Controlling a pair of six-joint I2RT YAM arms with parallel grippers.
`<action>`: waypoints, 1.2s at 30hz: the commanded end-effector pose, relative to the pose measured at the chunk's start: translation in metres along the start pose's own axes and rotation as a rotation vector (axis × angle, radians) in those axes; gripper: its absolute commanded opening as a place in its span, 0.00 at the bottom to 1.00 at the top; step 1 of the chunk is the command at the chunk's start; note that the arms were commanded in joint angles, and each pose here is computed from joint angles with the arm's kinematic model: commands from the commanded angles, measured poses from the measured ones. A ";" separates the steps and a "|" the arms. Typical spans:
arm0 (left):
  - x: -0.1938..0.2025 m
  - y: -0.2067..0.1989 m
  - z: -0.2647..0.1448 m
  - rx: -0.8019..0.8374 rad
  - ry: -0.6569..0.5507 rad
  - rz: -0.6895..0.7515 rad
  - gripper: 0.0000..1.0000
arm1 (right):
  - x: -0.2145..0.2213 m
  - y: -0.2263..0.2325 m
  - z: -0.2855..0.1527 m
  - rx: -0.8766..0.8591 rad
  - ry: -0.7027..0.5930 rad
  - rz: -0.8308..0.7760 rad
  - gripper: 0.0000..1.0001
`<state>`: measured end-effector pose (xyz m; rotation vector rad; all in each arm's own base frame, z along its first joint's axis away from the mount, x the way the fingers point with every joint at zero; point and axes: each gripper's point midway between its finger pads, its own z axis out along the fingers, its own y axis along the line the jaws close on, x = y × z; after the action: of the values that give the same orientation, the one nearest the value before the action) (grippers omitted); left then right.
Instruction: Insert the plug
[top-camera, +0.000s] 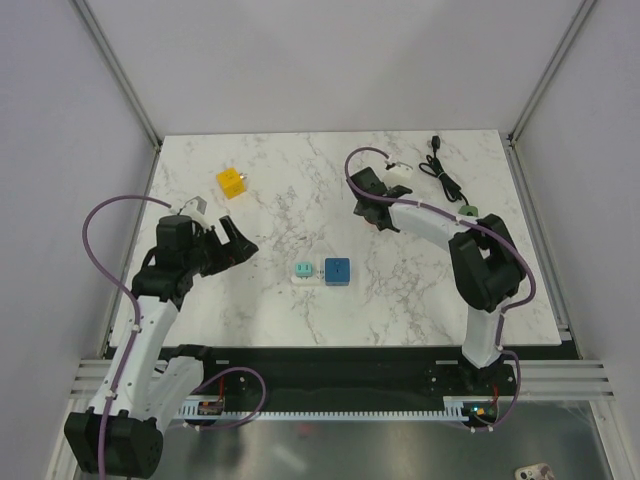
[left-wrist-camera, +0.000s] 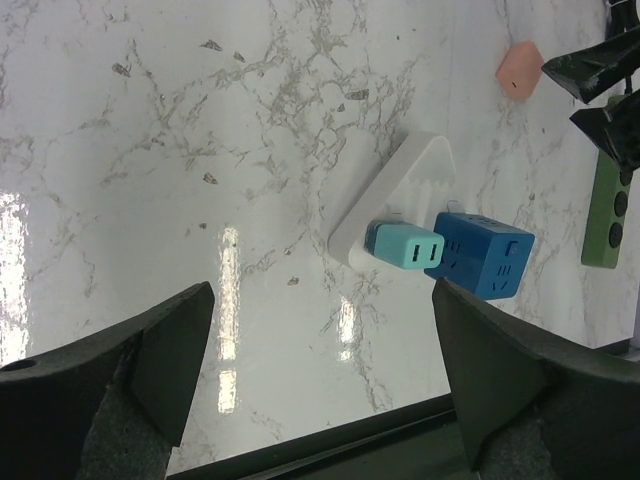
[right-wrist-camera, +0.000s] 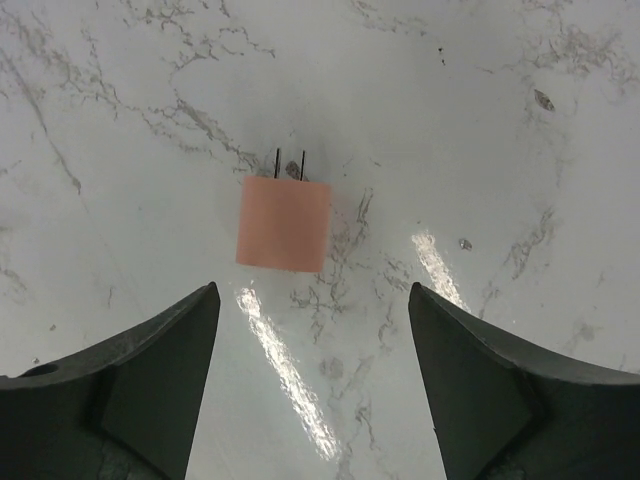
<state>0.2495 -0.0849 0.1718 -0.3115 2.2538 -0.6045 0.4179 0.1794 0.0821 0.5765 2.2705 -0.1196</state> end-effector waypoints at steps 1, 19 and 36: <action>-0.001 -0.003 0.004 0.026 -0.002 0.046 0.97 | -0.024 0.013 0.011 0.011 -0.108 0.171 0.84; -0.003 -0.002 0.003 0.023 -0.005 0.044 0.95 | 0.013 0.016 0.059 0.019 -0.076 -0.011 0.40; -0.008 -0.093 -0.007 0.480 0.167 -0.065 0.82 | -0.029 0.038 -0.118 -0.744 -0.109 -0.553 0.00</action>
<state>0.2480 -0.1314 0.1732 -0.2206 2.3156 -0.9618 0.4013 0.2016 0.1684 -0.1634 2.1643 0.1943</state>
